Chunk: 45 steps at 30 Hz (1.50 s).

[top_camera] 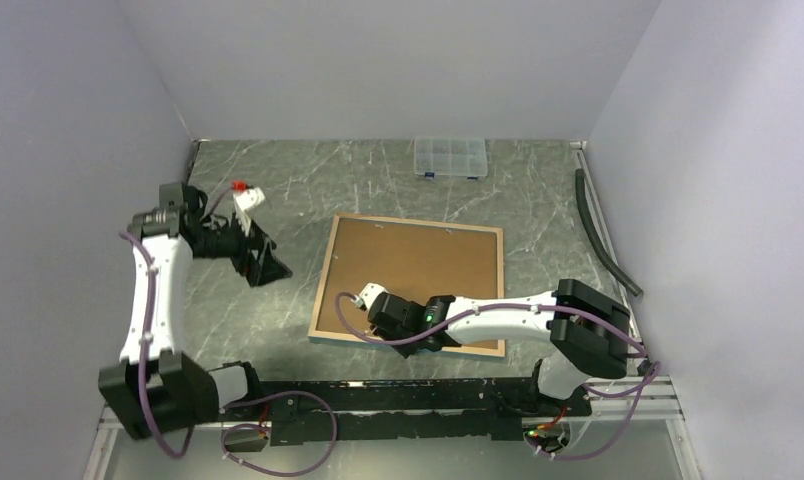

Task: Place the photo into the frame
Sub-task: Turn over the photo frame at the center of the board.

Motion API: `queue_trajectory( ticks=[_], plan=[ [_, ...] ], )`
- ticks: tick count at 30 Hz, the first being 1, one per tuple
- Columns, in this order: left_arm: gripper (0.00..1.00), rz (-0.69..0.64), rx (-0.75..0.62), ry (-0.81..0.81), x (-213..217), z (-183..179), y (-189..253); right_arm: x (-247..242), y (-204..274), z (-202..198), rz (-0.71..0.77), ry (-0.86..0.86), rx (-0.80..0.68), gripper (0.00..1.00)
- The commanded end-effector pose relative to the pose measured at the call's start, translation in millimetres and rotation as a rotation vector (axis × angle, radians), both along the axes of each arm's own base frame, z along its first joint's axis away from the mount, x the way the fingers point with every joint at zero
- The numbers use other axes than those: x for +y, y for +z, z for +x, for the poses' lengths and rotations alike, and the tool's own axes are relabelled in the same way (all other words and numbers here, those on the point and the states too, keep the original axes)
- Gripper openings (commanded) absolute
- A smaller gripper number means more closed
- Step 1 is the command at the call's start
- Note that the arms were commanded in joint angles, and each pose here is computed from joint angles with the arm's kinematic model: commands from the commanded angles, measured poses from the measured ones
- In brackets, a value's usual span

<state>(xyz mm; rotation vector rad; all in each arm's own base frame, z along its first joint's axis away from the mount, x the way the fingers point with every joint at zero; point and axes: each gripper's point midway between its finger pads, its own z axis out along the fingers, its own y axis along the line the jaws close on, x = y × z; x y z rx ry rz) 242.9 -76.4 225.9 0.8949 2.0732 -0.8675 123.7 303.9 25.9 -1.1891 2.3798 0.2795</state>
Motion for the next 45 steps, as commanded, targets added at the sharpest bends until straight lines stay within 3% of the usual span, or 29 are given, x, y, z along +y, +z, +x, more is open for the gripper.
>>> queue_trajectory(
  ticks=[1,10,15,20,23,29,37,41,43,45],
  plan=[
    [0.98,0.097,-0.374,-0.142,-6.9,-10.7,-1.2,11.5,5.7,8.1,0.035,-0.004,-0.039,0.21],
    [0.98,0.300,-0.436,-0.481,-23.9,-56.4,-61.7,41.9,46.2,16.1,0.104,0.051,-0.066,0.07],
    [0.98,0.422,-0.650,-0.655,-37.6,-64.9,-79.8,62.5,88.8,16.5,0.199,0.078,-0.044,0.00],
    [0.98,0.507,-0.965,-0.726,-53.8,-46.5,-66.3,75.2,129.5,19.5,0.297,0.087,0.005,0.00],
    [0.98,0.550,-1.047,-0.795,-60.4,-43.3,-66.8,79.2,144.5,18.3,0.325,0.101,0.035,0.00],
    [0.98,0.627,-1.147,-0.868,-67.5,-34.4,-82.3,83.6,163.6,24.7,0.388,0.086,0.093,0.00],
    [0.98,0.716,-1.283,-0.750,-80.0,11.2,-77.4,85.6,181.7,31.3,0.431,0.078,0.129,0.00],
    [0.69,0.766,-1.386,-0.676,-84.9,34.5,-67.2,84.0,196.3,36.2,0.471,0.070,0.144,0.00],
    [0.64,0.768,-1.372,-0.655,-87.2,39.1,-65.2,82.6,199.7,37.3,0.476,0.068,0.147,0.00],
    [0.65,0.758,-1.354,-0.638,-88.8,40.9,-62.9,80.7,201.0,39.6,0.469,0.061,0.141,0.03]
  ],
)
